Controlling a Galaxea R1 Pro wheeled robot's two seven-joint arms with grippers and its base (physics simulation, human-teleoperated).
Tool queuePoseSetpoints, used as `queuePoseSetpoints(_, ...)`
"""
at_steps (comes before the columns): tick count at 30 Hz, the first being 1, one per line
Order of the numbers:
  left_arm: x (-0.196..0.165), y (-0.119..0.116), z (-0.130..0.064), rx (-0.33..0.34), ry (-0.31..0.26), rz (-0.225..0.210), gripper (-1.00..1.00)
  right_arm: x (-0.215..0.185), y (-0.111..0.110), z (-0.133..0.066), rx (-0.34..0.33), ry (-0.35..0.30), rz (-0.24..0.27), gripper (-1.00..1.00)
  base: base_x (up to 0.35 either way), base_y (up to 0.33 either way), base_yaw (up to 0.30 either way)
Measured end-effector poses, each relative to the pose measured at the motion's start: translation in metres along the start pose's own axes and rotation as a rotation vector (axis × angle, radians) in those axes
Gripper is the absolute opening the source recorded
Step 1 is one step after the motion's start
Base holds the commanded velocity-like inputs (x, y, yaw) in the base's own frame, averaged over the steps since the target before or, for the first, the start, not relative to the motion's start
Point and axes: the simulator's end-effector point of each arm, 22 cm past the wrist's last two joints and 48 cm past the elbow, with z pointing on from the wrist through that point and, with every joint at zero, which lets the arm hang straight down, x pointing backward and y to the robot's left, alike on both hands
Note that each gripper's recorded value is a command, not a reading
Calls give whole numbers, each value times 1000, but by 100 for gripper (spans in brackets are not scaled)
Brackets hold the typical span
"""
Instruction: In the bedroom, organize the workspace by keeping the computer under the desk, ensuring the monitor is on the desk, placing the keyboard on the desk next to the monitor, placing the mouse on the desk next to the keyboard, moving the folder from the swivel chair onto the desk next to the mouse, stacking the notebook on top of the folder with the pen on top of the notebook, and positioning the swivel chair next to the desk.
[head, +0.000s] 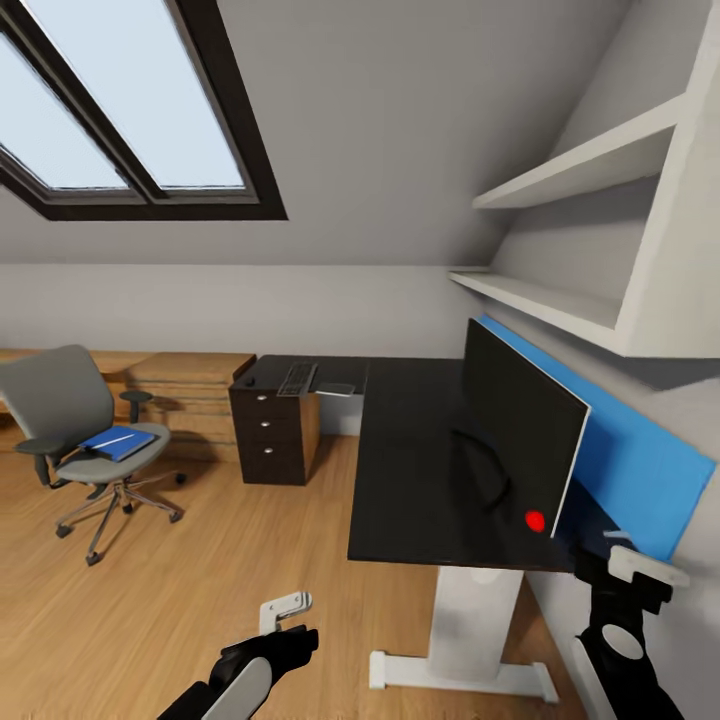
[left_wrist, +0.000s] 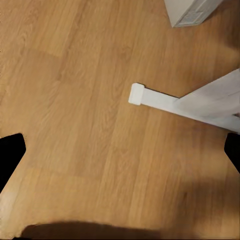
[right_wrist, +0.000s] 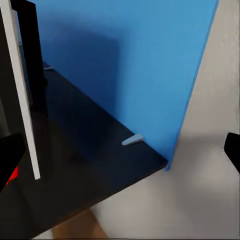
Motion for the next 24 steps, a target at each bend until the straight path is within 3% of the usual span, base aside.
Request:
queuePoseSetpoints(5,0,0,0,0,0,0,100,0,4,-1,-9,0,-2,100,-334,0,0)
queuePoseSetpoints(9,0,-1,0,1,0,-1,100,2,20,-5,-57,0,-10,100,-334,0,0)
queuePoseSetpoints(13,0,1,0,-1,2,-3,100,11,40,-17,-81,27,17,100,-297,0,0)
queuePoseSetpoints(14,3,-3,0,6,6,3,100,27,64,-34,-108,71,47,100,-149,0,0)
queuePoseSetpoints(16,5,-5,0,8,7,10,100,42,72,-45,-124,101,38,100,-104,0,0)
queuePoseSetpoints(20,23,-8,3,3,31,60,100,104,74,-73,-146,214,-24,100,-166,0,0)
queuePoseSetpoints(24,34,6,11,-33,29,51,100,149,73,-91,-152,304,-65,100,-61,0,0)
